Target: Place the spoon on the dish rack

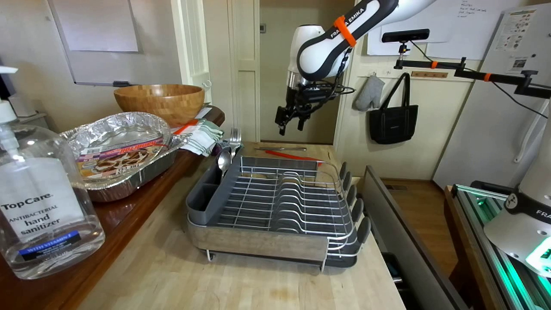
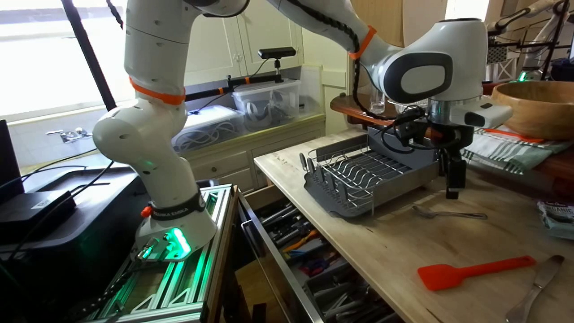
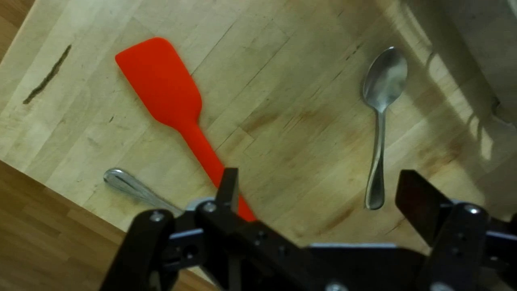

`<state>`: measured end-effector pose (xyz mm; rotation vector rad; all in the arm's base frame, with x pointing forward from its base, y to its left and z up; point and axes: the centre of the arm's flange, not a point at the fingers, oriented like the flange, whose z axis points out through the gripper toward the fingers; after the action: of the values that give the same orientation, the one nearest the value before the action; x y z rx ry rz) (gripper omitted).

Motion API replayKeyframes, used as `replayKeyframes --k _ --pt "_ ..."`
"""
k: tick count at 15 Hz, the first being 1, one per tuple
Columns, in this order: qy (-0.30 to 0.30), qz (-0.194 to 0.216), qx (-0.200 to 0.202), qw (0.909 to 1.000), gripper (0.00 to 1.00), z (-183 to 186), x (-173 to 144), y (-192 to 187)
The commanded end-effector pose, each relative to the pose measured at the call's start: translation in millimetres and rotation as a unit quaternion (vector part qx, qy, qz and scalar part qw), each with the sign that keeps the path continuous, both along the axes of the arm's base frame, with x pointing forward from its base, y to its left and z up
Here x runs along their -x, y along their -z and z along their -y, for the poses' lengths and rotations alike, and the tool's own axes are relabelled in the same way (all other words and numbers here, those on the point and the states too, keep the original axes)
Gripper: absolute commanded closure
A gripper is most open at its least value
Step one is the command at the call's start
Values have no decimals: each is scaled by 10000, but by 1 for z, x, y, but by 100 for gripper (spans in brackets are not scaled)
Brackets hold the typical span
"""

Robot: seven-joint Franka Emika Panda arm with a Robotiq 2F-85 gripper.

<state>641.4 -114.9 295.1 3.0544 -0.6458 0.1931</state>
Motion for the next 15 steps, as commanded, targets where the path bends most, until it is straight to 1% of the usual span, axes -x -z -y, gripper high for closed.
replayKeyframes --k 1,3,5,8,15 --pt "-600 -209 -109 9979 0 -21 -21 30" --pt "-747 -195 -137 9969 0 -30 -24 39" --pt "-668 -200 -296 9971 0 -30 -27 49" --pt "-438 -198 -422 9980 0 -24 -32 62" --pt "-424 -229 -559 9973 0 -10 -57 94"
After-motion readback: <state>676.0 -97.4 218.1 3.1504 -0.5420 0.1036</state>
